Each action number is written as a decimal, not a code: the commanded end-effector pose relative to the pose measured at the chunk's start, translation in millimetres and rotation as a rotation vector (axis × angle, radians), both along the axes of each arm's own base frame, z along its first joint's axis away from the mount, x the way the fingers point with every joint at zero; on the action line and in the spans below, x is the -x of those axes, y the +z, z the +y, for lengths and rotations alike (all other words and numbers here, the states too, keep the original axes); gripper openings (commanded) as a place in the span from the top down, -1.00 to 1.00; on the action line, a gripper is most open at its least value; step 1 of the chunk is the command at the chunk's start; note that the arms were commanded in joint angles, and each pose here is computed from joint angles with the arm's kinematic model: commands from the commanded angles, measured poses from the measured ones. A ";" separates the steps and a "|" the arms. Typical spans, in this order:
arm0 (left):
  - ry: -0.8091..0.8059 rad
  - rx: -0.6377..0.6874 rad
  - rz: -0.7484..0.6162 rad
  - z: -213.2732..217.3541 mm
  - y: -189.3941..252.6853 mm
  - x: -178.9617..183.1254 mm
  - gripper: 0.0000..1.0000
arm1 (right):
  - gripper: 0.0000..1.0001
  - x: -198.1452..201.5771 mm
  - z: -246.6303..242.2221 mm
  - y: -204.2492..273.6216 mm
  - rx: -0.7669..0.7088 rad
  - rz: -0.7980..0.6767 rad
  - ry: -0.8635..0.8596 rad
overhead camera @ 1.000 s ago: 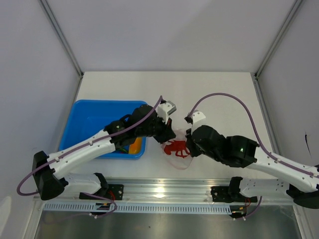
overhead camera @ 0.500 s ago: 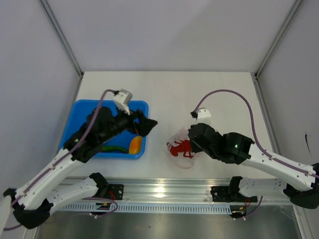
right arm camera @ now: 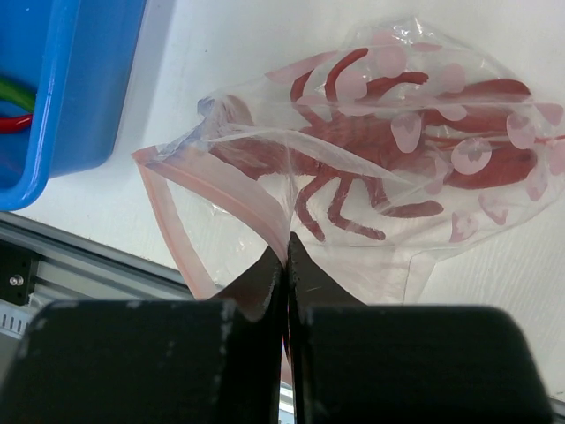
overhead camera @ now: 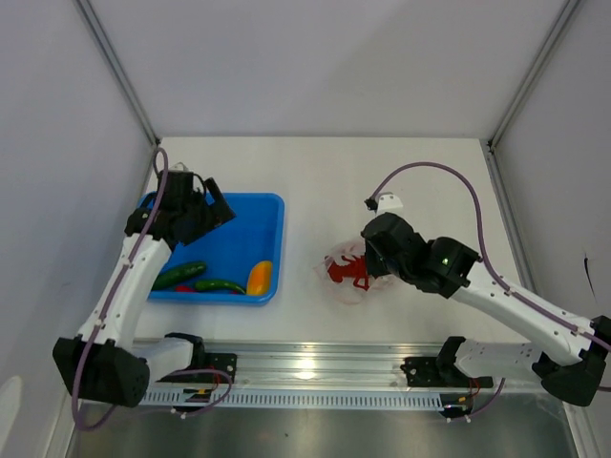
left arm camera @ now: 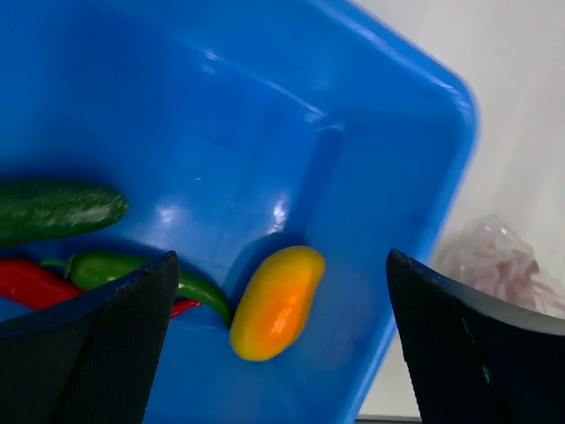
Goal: Place the food in the zip-top bag and seal the zipper
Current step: Pick up the fake vegetable from the bin.
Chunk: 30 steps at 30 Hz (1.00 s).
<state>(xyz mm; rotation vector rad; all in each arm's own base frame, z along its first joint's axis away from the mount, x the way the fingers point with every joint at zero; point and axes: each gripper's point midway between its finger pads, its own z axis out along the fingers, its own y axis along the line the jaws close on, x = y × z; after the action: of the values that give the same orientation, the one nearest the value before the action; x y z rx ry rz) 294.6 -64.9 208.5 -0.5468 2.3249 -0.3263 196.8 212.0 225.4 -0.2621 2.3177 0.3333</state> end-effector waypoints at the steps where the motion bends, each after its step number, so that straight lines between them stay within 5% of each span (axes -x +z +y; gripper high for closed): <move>1: 0.172 0.078 0.162 17.8 -31.2 9.1 -0.99 | 1.00 -8.0 12.0 23.3 -0.059 -0.038 0.041; 11: 0.668 -0.056 0.454 67.0 -74.4 70.4 -0.99 | 1.00 -10.6 14.9 19.3 -0.061 -0.023 0.052; 25: 0.715 0.100 0.654 41.9 -126.8 93.6 -0.98 | 1.00 -6.5 11.2 23.2 -0.072 -0.026 0.053; 30: 0.735 0.028 0.703 50.0 -133.5 83.0 -0.96 | 1.00 -8.3 15.9 23.7 -0.080 -0.032 0.068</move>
<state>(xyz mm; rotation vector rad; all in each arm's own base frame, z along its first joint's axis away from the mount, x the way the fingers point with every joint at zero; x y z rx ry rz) 202.7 -17.7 71.8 -1.6203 2.5484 0.1988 198.6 219.4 223.5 -0.3209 2.3408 0.3765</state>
